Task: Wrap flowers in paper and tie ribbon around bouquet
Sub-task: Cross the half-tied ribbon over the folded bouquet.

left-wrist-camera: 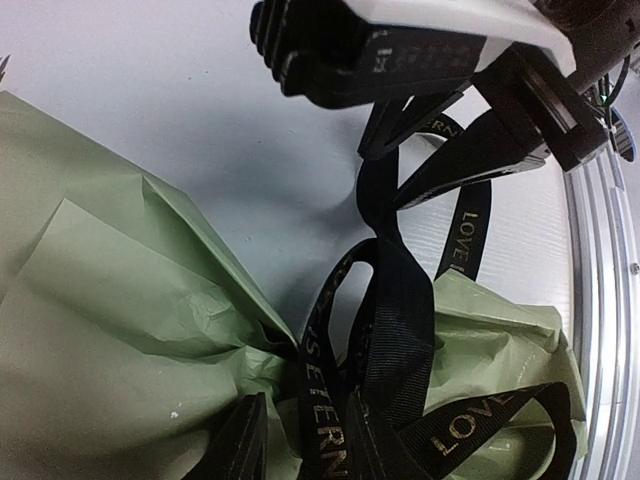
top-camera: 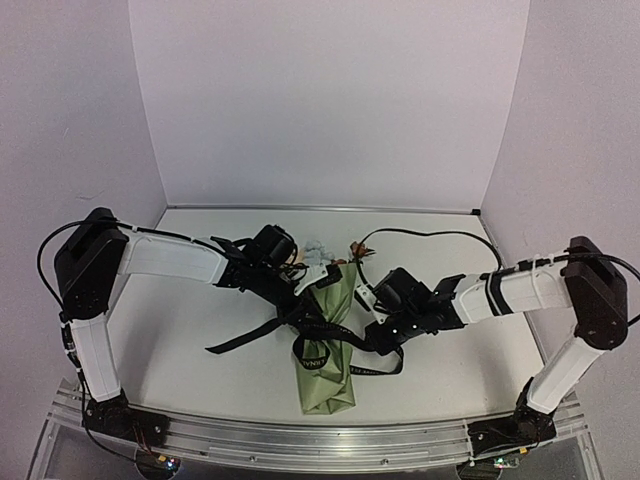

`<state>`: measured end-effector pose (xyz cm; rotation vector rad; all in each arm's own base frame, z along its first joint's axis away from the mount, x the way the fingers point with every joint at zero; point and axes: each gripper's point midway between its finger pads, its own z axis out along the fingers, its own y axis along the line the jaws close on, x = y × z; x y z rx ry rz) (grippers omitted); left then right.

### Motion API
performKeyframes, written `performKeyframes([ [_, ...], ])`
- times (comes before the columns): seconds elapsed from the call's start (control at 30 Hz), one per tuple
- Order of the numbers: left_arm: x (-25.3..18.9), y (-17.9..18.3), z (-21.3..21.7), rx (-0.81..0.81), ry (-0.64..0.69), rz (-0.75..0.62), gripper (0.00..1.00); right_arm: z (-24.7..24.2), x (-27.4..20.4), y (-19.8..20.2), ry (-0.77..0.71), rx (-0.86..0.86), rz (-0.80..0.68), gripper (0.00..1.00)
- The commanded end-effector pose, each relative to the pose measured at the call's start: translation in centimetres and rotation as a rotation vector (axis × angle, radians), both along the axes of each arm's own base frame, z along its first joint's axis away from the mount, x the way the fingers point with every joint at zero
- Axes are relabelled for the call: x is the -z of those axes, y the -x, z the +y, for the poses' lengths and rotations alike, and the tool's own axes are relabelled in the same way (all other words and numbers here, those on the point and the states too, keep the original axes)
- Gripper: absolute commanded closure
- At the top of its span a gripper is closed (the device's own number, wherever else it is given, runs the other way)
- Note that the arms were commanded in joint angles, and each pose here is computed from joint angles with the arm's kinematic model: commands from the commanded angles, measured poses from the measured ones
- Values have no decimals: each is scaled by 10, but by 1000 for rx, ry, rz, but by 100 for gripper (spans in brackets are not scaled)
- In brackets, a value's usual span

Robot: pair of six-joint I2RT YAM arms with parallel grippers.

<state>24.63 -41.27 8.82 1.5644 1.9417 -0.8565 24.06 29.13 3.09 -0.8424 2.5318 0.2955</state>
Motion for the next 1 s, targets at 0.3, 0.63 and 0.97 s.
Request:
performKeyframes([
  [0.3, -54, -12, -2, -43, 152, -53, 70, 19, 10, -2, 117, -216, -295, 43],
  [0.63, -65, -12, 2, -65, 180, -54, 71, 18, 21, -21, 192, -158, -363, 61],
  [0.97, -55, -6, -4, -8, 169, -21, 71, 0, -28, -9, 45, -25, -356, 100],
])
